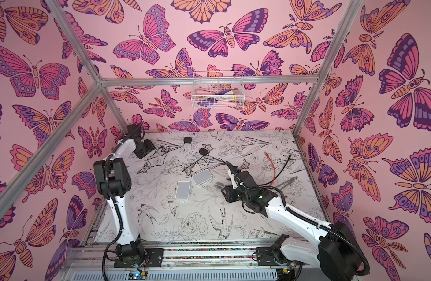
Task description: Insert the plug into the switch port
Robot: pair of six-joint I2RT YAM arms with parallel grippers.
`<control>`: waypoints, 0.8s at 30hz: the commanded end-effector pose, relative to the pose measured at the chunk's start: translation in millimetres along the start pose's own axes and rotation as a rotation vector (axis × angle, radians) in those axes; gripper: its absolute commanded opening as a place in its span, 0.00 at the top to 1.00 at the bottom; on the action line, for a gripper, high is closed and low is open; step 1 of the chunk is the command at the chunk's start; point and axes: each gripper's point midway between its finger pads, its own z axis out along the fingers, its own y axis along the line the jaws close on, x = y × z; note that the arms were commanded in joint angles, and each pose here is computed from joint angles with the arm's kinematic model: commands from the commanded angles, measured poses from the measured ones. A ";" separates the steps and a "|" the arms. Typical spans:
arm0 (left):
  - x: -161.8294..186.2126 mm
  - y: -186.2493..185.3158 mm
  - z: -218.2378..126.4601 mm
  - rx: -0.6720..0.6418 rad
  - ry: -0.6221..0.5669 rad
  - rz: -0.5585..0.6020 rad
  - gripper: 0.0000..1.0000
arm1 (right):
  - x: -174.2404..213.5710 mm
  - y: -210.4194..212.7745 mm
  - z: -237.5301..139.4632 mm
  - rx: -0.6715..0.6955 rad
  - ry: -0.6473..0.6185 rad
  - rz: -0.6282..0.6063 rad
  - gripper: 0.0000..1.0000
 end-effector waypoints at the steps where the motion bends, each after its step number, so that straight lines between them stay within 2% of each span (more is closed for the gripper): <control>1: 3.4 10.1 4.6 -0.007 0.047 0.021 0.32 | -4.9 6.1 6.0 -0.020 -0.004 -0.032 0.52; 10: 8.3 3.9 26.3 0.041 0.114 0.051 0.32 | -5.9 9.1 9.0 -0.020 0.027 -0.052 0.53; 21: 23.1 17.8 42.5 -0.006 0.182 0.030 0.40 | -2.8 5.3 3.4 -0.008 0.020 -0.052 0.54; 24: 33.9 24.4 48.7 -0.030 0.228 0.022 0.47 | -1.1 3.3 2.5 0.000 0.022 -0.061 0.54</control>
